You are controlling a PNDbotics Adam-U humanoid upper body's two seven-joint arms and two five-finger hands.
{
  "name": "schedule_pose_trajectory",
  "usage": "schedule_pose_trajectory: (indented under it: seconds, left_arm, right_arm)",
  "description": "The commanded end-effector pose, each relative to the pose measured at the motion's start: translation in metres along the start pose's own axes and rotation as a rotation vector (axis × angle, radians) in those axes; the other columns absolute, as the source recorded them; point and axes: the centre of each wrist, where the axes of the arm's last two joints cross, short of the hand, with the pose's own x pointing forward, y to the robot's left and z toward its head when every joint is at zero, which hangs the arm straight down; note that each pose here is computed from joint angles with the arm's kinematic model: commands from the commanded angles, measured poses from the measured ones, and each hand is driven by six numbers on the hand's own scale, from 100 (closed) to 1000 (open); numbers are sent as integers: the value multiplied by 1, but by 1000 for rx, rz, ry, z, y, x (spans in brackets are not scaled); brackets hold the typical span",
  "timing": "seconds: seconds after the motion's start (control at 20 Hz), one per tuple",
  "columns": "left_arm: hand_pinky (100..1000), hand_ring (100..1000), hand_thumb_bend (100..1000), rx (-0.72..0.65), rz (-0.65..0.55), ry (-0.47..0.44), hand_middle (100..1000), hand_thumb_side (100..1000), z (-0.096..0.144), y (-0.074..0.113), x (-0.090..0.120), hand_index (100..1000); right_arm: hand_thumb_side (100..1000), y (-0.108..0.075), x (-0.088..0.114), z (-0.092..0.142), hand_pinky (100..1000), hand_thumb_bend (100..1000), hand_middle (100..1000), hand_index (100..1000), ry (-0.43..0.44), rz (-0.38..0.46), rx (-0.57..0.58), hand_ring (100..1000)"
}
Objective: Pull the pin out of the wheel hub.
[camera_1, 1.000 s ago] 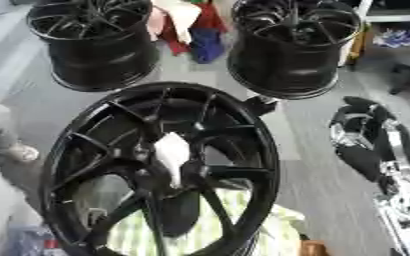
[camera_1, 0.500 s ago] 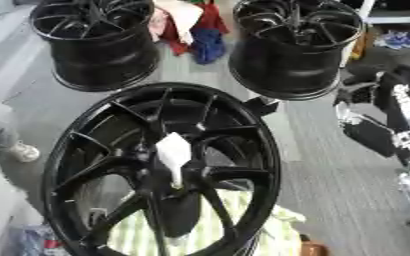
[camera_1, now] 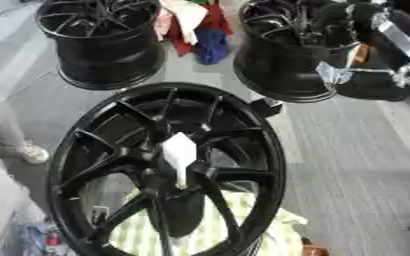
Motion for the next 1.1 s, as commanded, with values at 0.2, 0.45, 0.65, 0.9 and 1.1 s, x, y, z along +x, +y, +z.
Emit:
schedule_pose_trajectory:
  seconds: [0.2,0.45,0.65,0.9,1.1]
  left_arm:
    - [503,674,239,-53,-13,-23,729,410,-9,-6,5,820]
    - [502,674,237,-94,-22,-22,730,410,-12,-11,5,820]
    - [502,674,236,-116,-28,-24,730,411,-14,-13,6,820]
    - [502,674,235,-126,-33,-22,730,411,-15,-14,6,820]
    - [502,675,234,-130,-33,-21,730,412,-16,-15,6,820]
  right_arm:
    - [191,-1,13,-26,788,100,813,906,-41,61,315,775]
    - [274,11,10,-50,836,133,885,949,-34,143,518,868]
    - [304,23,6,-64,877,202,924,970,-32,223,659,916]
    - [322,37,6,-70,884,210,927,972,-62,249,771,920]
    - [346,46,0,-73,889,211,928,973,-47,249,817,924]
